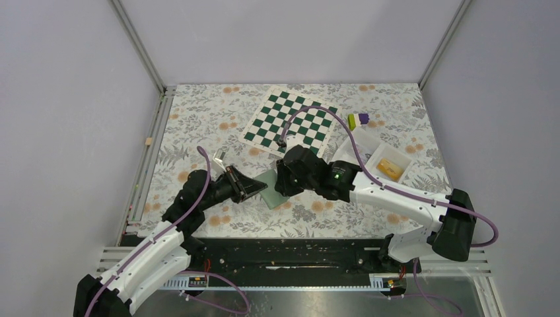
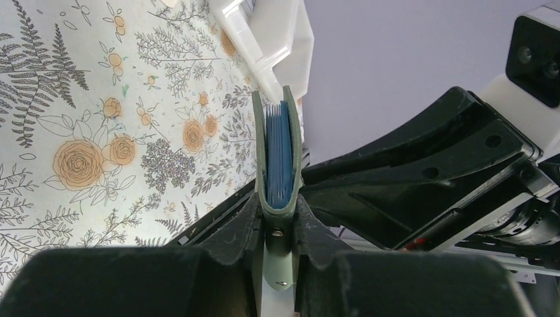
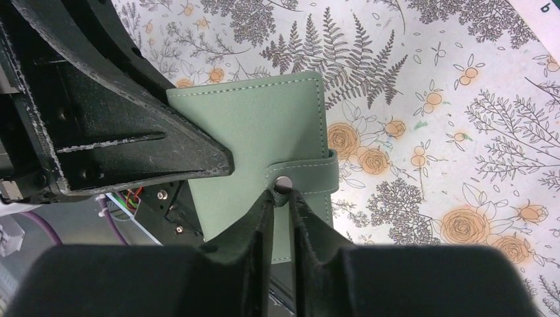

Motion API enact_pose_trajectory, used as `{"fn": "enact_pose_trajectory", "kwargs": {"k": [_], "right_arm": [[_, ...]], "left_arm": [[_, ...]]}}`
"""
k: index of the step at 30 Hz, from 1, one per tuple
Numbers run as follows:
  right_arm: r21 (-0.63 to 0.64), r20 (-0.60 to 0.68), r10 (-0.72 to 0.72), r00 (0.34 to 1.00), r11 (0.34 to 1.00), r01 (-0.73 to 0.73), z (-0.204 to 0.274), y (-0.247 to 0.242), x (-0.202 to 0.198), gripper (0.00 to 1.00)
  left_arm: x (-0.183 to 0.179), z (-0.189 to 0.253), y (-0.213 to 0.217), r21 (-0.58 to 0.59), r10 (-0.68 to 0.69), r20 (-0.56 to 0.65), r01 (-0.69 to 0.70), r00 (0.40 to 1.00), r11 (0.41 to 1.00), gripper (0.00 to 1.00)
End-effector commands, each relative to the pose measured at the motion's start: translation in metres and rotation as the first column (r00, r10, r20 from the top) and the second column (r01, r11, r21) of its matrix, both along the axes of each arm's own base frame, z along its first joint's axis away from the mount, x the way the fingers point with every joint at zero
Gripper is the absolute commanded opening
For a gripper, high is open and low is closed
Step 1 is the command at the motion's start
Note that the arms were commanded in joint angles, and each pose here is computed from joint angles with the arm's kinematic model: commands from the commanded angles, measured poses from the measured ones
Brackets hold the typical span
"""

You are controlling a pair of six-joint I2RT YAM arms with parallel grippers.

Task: Take the credit cards out of the card holder
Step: Open the card holder at the center of the board.

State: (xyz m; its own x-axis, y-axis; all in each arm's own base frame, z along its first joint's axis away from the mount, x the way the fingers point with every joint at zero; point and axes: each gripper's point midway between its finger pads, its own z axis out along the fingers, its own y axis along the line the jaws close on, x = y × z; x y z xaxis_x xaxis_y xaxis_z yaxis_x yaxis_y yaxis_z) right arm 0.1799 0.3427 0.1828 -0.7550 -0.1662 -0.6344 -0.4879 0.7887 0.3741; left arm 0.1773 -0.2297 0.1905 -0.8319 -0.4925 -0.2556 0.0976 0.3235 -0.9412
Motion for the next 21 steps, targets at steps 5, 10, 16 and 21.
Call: {"fn": "enact_pose_trajectory", "kwargs": {"k": [5,10,16,21], "right_arm": [[0.005,0.09,-0.045,0.995,0.999,0.045,0.015,0.004,0.016,0.04],[-0.009,0.104,-0.057,0.993,0.998,0.058,0.014,0.0,0.019,0.0],[-0.025,0.151,-0.064,0.986,0.997,0.069,0.019,-0.007,0.022,0.0],[-0.001,0.184,-0.067,0.981,0.998,0.069,0.025,-0.011,0.024,0.0]], "left_arm": [[-0.008,0.038,-0.01,-0.104,-0.054,0.085,0.062,0.995,0.993,0.0],[-0.007,0.033,-0.01,-0.069,-0.054,0.075,0.06,0.996,0.996,0.0],[-0.004,0.022,-0.005,0.001,-0.033,0.065,0.033,0.997,0.999,0.0],[-0.002,0.007,0.0,0.074,-0.022,0.04,0.019,0.999,0.997,0.0]]}}
